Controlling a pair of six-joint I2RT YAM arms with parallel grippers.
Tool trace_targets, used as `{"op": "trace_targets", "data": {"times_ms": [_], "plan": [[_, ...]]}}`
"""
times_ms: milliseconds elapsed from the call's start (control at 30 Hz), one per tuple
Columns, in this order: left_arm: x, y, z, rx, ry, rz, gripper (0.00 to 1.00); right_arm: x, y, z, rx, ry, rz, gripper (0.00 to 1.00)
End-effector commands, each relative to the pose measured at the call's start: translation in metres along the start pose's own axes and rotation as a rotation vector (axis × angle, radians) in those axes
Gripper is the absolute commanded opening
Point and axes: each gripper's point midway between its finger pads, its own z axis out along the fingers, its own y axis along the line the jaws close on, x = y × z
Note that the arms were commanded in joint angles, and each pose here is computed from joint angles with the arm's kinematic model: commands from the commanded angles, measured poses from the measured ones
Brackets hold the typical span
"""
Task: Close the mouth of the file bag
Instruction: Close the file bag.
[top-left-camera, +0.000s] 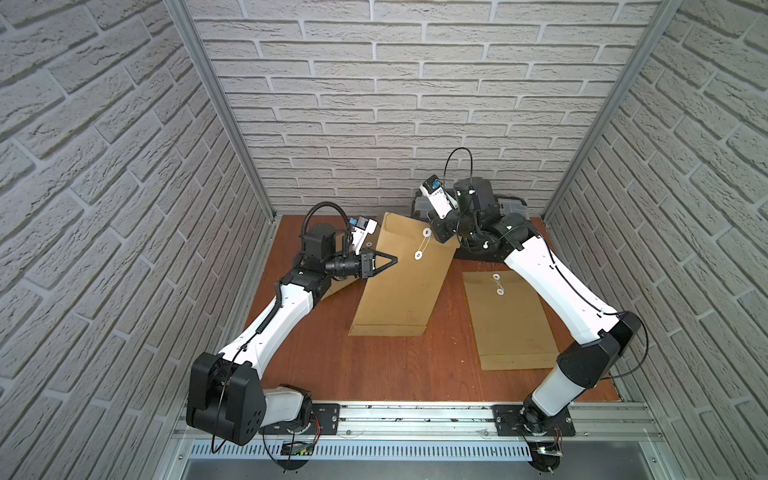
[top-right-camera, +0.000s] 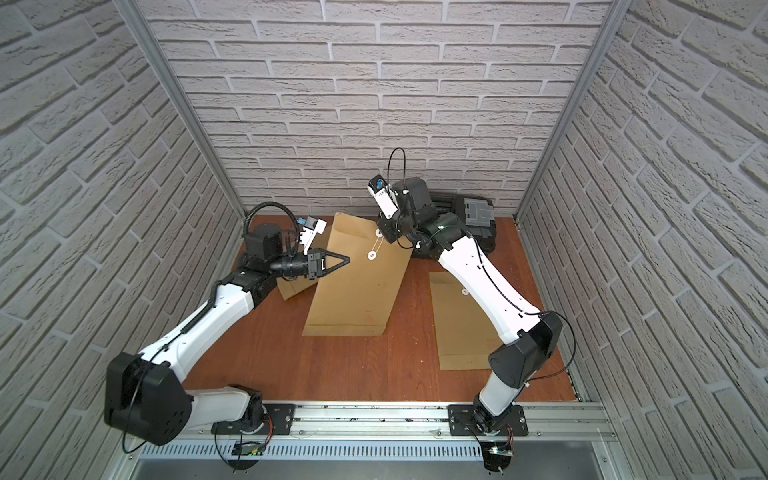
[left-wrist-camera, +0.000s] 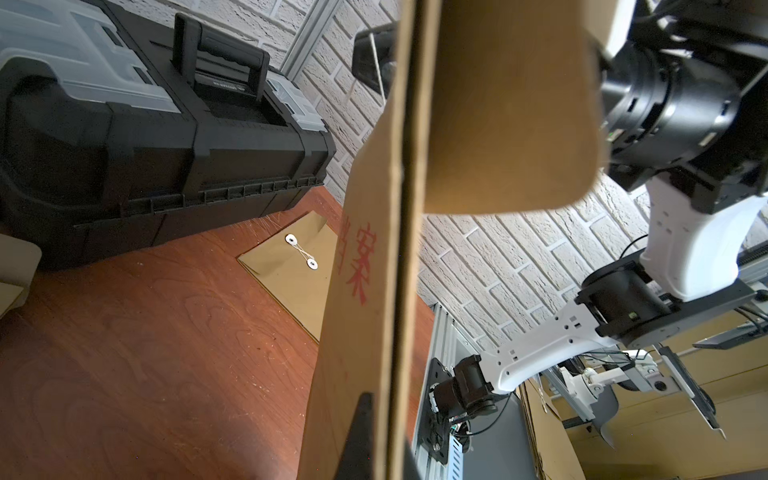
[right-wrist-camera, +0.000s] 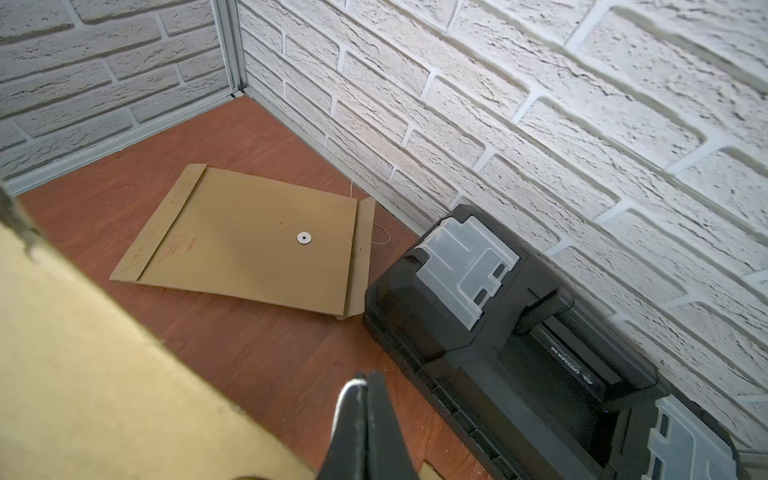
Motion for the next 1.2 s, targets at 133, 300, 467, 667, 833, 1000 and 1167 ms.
{"op": "trace_targets", "data": {"times_ms": [133,300,467,667,833,1000,1167], "plan": [[-0.014,-0.015,-0.001,0.016,-0.025,0.083,0.00,-0.018,0.019,-0.009,-0.063,-0.027,-0.034,0.03],[-0.013,-0.015,-0.002,0.005,-0.022,0.086,0.00,-0.024,0.025,-0.013,-0.091,-0.036,-0.027,0.03],[-0.012,-0.011,-0.003,-0.025,-0.024,0.082,0.00,-0.032,0.032,-0.021,-0.124,-0.055,-0.009,0.03],[-0.022,0.005,-0.013,-0.118,-0.074,0.063,0.00,-0.011,0.029,-0.019,-0.006,0.068,-0.073,0.03],[-0.029,0.014,-0.023,-0.176,-0.113,0.052,0.00,0.008,0.003,-0.028,0.142,0.170,-0.103,0.03],[-0.031,0.016,-0.023,-0.184,-0.119,0.053,0.00,0.014,0.023,-0.027,0.038,0.208,-0.092,0.03],[-0.031,0.014,-0.021,-0.183,-0.118,0.055,0.00,-0.001,0.052,-0.018,-0.117,0.149,-0.018,0.03]]}}
